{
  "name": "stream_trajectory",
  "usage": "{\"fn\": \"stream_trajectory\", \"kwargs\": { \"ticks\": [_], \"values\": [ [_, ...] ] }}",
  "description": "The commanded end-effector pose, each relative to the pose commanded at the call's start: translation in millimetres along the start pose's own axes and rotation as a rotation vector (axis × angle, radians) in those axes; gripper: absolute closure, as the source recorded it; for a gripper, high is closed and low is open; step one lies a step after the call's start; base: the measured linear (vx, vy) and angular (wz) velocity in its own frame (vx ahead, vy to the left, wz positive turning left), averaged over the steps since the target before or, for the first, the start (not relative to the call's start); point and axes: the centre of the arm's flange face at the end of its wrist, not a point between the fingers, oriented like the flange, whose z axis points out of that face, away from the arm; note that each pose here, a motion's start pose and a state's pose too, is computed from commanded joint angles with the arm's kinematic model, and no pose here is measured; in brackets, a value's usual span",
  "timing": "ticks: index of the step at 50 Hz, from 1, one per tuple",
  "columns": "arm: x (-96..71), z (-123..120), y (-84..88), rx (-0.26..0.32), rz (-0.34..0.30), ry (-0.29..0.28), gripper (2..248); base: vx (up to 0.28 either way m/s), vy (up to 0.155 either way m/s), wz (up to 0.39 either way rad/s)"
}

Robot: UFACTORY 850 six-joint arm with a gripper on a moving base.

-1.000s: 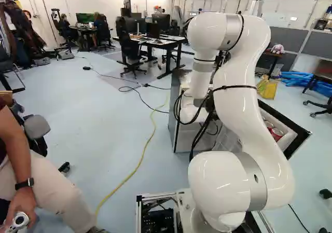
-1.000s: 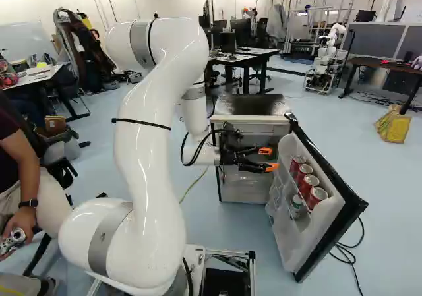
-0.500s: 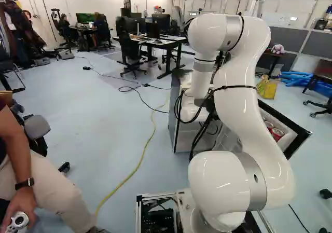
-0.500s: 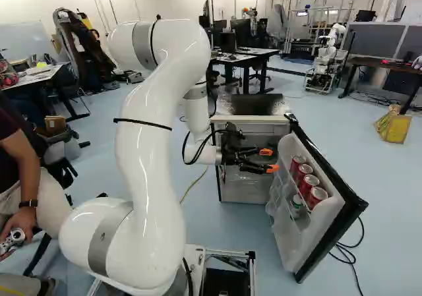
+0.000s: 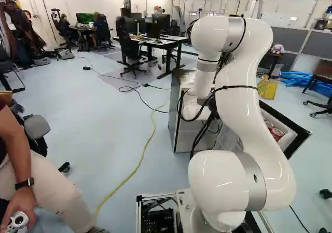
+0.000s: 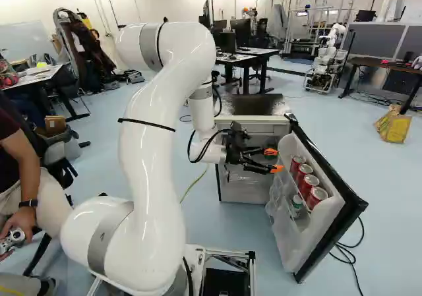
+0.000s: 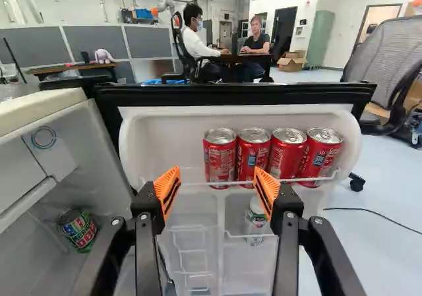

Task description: Grab a drink from the fridge

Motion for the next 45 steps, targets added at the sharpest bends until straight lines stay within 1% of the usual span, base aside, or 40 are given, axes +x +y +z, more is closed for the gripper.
{"fn": "stream_trajectory", "kwargs": {
  "ticks": [21, 45],
  "values": [
    [2.8, 23, -4.6, -0.034, 0.026, 0.007, 84, 0.000, 0.000, 0.000],
    [7.1, 50, -0.5, -0.052, 0.039, 0.011, 84, 0.000, 0.000, 0.000]
  ]
}}
